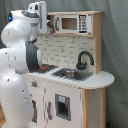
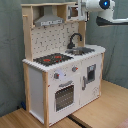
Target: Play with the kitchen
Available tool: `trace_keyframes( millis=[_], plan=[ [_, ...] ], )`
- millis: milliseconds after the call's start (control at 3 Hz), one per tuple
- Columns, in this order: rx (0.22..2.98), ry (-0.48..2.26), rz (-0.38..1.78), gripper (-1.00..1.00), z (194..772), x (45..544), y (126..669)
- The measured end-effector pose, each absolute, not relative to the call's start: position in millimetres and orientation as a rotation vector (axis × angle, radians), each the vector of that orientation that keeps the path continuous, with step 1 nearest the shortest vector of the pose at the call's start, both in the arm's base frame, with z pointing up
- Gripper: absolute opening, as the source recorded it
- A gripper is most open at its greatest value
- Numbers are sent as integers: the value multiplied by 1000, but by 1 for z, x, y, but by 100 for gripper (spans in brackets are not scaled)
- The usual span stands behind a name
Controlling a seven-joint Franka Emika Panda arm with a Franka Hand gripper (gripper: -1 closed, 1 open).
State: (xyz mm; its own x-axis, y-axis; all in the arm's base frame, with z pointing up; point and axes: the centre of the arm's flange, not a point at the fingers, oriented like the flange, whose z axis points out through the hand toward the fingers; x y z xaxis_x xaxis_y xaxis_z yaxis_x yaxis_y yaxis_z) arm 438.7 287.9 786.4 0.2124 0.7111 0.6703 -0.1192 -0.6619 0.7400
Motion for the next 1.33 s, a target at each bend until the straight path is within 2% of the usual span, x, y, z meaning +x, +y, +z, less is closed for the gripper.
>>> trace_keyframes(
  millis=[333, 1333],
  plan=[
    [1795, 550, 1523, 100, 786, 435, 290],
    [1821, 521, 1433, 100, 744, 364, 318]
  ],
)
